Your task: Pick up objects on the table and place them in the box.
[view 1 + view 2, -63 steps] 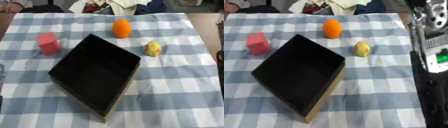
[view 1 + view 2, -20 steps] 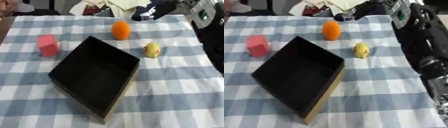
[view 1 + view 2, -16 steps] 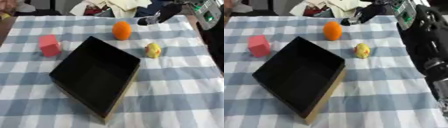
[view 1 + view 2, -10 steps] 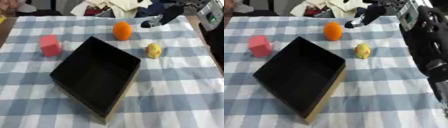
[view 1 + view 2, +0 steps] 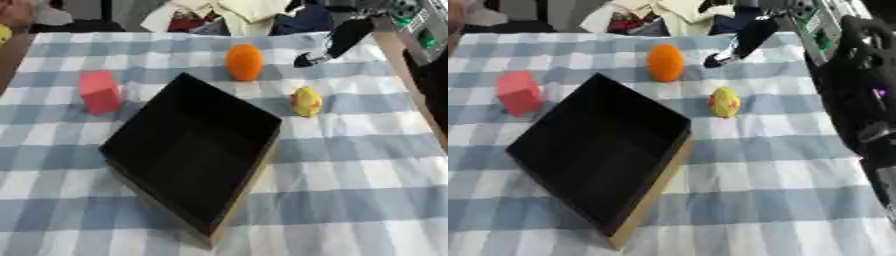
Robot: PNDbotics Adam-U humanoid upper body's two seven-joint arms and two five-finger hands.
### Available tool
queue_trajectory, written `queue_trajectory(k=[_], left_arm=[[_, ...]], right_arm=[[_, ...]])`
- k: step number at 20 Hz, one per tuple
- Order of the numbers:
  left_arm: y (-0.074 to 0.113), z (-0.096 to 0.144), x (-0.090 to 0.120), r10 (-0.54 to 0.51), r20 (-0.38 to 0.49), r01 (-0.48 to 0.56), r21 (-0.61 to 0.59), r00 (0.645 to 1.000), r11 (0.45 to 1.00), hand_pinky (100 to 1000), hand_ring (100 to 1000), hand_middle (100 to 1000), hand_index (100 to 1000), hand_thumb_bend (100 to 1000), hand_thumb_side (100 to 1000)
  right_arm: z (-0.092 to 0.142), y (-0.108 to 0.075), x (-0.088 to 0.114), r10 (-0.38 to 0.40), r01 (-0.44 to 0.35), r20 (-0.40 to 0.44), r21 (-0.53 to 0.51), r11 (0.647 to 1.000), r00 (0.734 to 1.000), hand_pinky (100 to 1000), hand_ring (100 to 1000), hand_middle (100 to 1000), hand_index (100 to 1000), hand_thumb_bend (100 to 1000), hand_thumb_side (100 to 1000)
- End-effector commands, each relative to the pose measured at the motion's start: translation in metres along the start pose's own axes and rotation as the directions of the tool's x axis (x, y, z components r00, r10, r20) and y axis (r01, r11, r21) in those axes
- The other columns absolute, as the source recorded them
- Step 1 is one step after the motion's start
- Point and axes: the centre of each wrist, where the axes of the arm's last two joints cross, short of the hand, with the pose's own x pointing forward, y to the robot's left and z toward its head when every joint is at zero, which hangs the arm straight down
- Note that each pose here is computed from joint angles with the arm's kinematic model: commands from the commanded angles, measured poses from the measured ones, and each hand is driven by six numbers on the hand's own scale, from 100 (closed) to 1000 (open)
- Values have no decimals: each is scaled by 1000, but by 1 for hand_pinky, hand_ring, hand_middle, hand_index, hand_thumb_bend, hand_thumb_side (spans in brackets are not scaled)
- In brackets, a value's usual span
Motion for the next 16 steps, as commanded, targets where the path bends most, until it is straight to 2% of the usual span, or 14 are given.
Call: queue_trajectory(k=[1, 7, 16], left_arm=[[6, -8, 2, -16, 32, 17, -9, 999, 1000, 534, 722, 662, 832, 176, 888], [6, -7, 2, -19, 30, 20, -14, 999, 1000, 534, 722, 662, 831, 174, 888], [7, -6, 2, -23, 26, 23, -21, 999, 1000, 532, 723, 662, 830, 174, 890]], right_arm=[[9, -3, -10, 87, -95, 63, 144, 985, 994, 940, 935, 911, 953, 533, 510], [8, 19, -18, 51, -62, 59, 217, 974, 997, 932, 928, 902, 954, 508, 491], [13, 47, -27, -21, 3, 61, 284, 959, 998, 933, 922, 880, 953, 437, 560]])
